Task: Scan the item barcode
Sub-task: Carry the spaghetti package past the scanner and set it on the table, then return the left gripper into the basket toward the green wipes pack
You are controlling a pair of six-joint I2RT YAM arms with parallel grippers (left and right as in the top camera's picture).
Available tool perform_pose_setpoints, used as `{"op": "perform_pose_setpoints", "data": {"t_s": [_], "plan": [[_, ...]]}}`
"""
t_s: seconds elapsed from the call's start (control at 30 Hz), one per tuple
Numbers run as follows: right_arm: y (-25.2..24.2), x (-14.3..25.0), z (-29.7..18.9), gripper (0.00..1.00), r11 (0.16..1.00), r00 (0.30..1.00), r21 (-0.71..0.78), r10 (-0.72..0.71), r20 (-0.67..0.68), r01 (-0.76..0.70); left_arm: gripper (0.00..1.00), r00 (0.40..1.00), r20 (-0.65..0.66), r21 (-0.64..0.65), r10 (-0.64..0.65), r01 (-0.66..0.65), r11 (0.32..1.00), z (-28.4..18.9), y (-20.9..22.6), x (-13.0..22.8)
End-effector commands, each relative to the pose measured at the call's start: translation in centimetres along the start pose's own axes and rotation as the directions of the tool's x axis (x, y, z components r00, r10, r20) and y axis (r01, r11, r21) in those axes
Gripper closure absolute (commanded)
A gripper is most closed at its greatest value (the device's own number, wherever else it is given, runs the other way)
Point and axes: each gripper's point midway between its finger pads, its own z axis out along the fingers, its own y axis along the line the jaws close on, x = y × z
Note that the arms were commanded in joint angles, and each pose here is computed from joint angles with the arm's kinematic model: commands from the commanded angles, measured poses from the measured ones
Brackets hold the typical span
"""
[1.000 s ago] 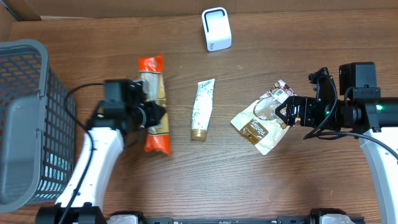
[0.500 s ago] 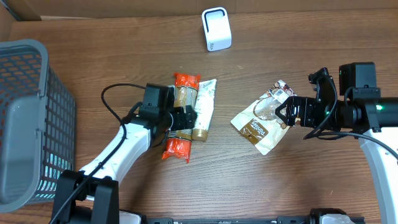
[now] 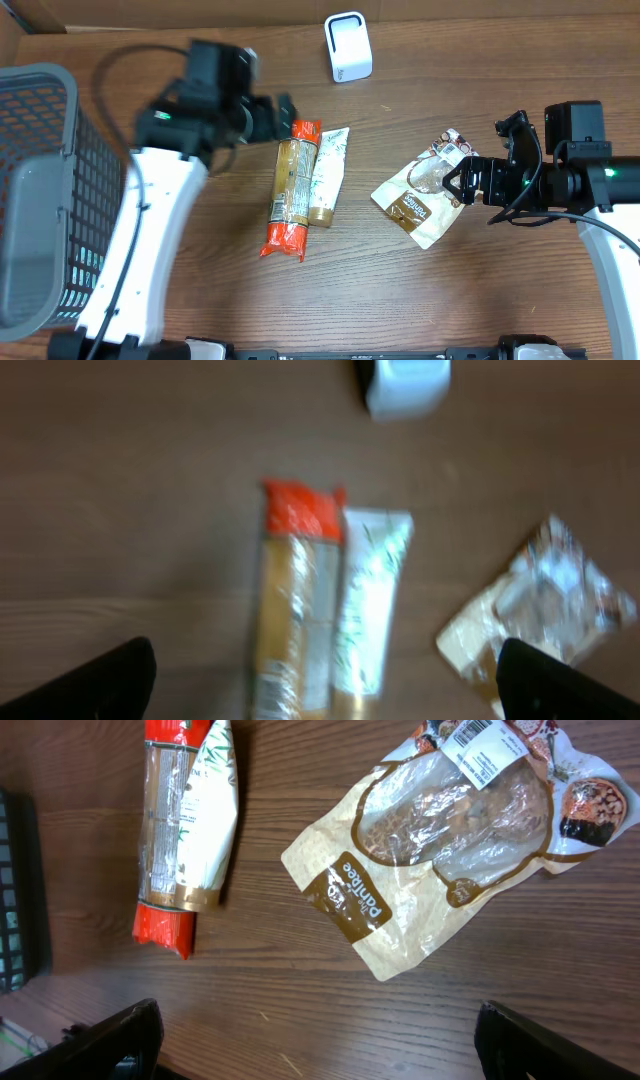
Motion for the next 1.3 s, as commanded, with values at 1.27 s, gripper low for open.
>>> {"op": "perform_pose_setpoints", "data": {"t_s": [1.27], "plan": [[0.1,-0.8,-0.6,0.00,1.000,0.999,0.018,-0.025,0.031,0.025,0.00,0.354,0.319,-0.541,-0.879,0.830,0.137,-7.0,37.3,21.6]]}}
